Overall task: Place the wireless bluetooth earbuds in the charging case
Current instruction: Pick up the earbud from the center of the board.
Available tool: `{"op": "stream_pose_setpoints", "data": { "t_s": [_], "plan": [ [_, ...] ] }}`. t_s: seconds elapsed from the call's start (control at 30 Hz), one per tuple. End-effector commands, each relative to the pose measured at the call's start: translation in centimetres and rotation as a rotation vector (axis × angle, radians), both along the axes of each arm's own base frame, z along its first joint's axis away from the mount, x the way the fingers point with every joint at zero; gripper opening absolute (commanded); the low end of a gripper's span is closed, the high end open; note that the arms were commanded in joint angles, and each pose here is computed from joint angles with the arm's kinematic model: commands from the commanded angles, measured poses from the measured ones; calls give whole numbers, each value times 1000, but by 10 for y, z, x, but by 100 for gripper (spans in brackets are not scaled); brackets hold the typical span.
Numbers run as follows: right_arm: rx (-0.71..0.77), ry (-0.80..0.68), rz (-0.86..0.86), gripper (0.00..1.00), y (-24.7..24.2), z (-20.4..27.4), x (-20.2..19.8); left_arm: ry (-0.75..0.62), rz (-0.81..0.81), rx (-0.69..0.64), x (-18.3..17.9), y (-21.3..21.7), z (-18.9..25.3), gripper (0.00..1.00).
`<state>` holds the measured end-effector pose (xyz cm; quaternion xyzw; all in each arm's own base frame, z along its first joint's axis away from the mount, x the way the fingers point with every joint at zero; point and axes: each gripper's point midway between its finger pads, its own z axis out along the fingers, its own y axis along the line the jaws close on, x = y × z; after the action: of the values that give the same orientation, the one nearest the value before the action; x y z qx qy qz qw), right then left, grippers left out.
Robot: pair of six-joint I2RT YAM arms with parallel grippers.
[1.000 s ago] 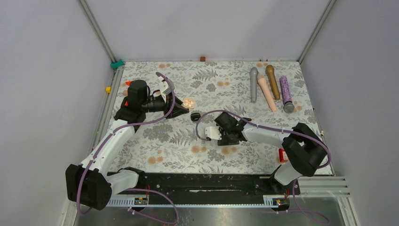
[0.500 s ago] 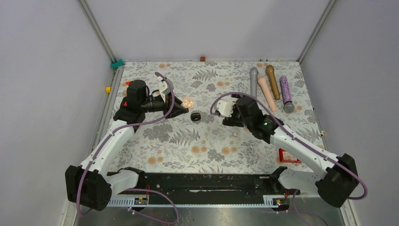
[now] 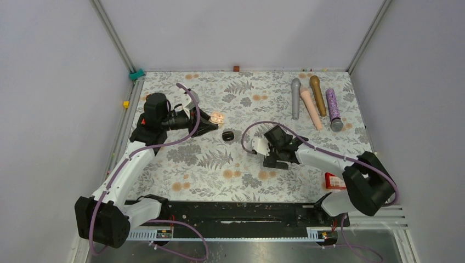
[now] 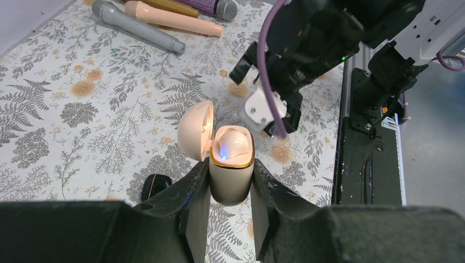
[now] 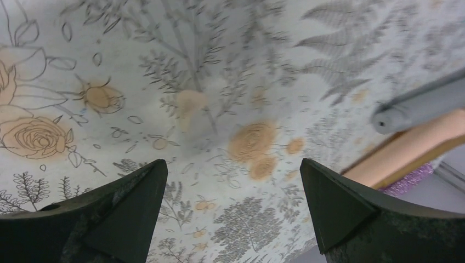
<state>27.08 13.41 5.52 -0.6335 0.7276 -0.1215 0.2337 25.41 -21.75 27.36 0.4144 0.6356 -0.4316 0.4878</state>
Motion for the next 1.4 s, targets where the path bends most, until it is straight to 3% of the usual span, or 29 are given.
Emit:
{"op": "stream_pose_setpoints", "data": {
  "t_s": [0.0, 0.43, 0.87, 1.17, 1.37],
  "plan": [
    [-41, 9, 40, 100, -1, -14, 4, -82, -24, -35, -3, 0, 22, 0],
    [-93, -50, 8, 99, 1, -36, 28, -78, -22, -35, -2, 0, 21, 0],
    [-72, -145, -30, 100, 9, -3, 56, -78, -22, -40, -3, 0, 22, 0],
    [2, -66, 267, 96, 6, 13, 7, -71, -27, -41, -2, 0, 21, 0],
    [103, -22, 462, 93, 30, 6, -16, -79, -27, -43, -4, 0, 23, 0]
  ]
}}
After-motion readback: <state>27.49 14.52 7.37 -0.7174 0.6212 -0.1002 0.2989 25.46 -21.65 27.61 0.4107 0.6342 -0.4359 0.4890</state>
